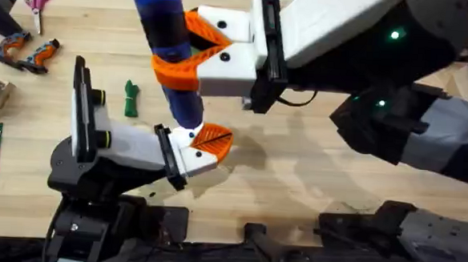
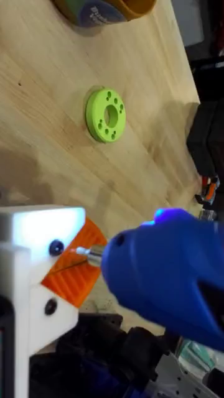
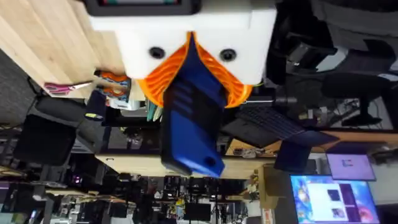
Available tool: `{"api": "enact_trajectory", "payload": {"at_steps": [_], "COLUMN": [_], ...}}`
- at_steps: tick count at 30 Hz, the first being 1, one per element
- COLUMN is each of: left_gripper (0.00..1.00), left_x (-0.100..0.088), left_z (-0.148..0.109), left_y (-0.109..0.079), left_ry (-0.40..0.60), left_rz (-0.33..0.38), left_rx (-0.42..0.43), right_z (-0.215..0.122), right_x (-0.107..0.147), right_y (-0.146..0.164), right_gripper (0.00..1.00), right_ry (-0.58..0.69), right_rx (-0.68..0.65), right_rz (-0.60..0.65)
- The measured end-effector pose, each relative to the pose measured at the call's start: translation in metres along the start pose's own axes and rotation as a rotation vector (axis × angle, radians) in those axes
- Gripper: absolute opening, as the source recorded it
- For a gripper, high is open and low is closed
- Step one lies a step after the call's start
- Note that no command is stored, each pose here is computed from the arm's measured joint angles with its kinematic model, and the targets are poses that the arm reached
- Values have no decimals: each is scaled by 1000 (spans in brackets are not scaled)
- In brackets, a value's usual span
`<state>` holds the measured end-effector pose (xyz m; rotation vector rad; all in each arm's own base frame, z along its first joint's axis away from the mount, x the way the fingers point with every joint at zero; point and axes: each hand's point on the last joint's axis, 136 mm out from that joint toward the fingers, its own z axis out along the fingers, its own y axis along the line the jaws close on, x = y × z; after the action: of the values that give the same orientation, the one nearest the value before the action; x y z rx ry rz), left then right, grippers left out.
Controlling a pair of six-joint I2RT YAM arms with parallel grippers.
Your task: Pick up the gripper from the table and insert it into the empty holder that is missing its gripper. Then pick up a screw, insert it into the mounting hole, and use the screwdriver to tighten it. Finally, clean up the table by picking up the vegetable and placing it into the bucket.
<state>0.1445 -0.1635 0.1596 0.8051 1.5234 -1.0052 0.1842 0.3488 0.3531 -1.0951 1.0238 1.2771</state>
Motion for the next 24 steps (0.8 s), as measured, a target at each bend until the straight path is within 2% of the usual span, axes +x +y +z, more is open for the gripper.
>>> {"api": "enact_trajectory", "payload": {"at_steps": [24], "left_gripper": [5], "left_x": [0], "left_z": [0], "left_y": [0], "left_ry": [0], "left_rz": [0], "left_rx": [0], "right_z": [5], "right_x": [9], "right_y": [4], "right_gripper": [28], "right_ry": [18], "right_rx": [-16], "right_rz": [26]}}
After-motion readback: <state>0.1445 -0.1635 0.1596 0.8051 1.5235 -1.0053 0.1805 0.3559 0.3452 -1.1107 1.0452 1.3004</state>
